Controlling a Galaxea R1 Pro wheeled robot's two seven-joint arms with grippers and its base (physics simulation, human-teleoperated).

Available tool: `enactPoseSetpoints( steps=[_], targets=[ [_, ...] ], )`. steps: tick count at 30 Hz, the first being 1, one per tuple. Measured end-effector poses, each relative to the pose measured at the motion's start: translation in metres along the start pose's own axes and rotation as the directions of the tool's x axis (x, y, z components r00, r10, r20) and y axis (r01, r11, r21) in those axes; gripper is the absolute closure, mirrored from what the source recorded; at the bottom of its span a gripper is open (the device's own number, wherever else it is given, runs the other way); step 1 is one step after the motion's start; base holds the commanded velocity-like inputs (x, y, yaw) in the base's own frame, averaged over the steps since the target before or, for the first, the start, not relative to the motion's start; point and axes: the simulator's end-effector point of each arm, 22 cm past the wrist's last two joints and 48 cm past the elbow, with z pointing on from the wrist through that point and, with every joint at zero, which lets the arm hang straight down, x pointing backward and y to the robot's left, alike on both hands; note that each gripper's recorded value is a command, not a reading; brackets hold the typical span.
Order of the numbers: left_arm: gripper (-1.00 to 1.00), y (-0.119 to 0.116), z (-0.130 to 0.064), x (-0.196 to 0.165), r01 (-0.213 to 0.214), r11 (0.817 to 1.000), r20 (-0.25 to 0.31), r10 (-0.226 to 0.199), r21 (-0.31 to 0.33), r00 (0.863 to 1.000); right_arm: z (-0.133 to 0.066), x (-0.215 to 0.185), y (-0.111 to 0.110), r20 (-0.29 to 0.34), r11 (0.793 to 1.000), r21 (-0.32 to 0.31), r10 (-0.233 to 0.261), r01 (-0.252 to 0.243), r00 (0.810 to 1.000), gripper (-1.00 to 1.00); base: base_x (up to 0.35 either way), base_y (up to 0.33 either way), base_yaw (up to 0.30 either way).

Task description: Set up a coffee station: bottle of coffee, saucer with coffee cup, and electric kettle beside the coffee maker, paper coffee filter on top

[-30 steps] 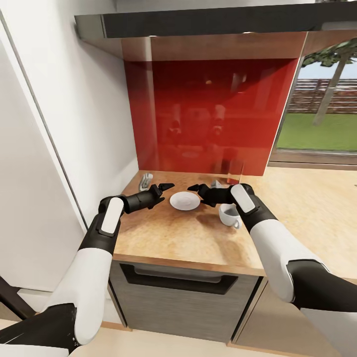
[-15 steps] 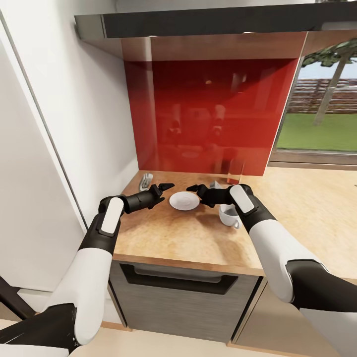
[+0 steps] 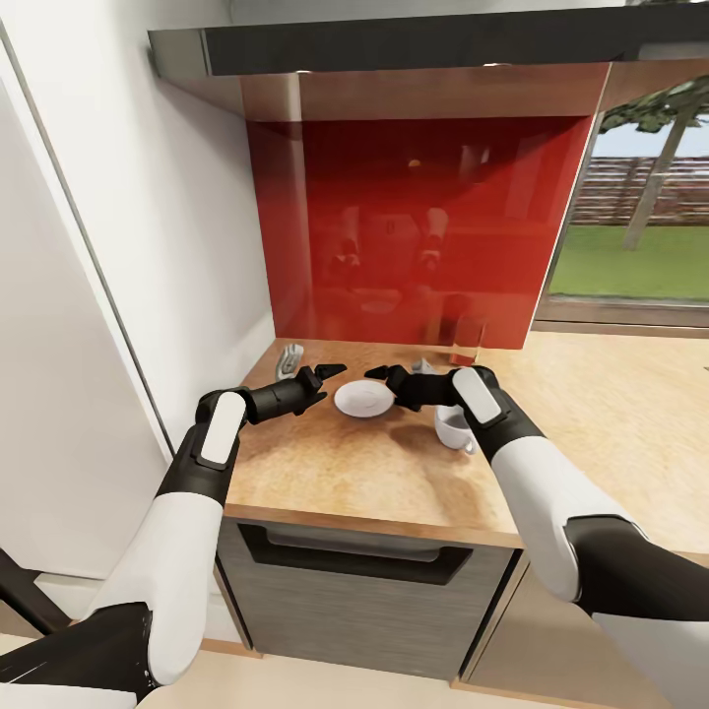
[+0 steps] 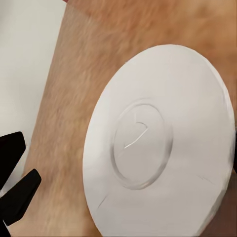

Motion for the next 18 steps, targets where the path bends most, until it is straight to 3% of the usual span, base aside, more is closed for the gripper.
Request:
enactPoseSetpoints(
  steps=[18],
  targets=[
    [-1.00, 0.0000, 0.0000, 0.0002, 0.000, 1.000, -0.001, 0.000, 0.000, 1.000, 0.0015, 0.0021, 0.0043, -0.004, 1.000, -0.013, -0.001, 0.000, 1.000, -1.00, 0.000, 0.000, 0.000]
  ],
)
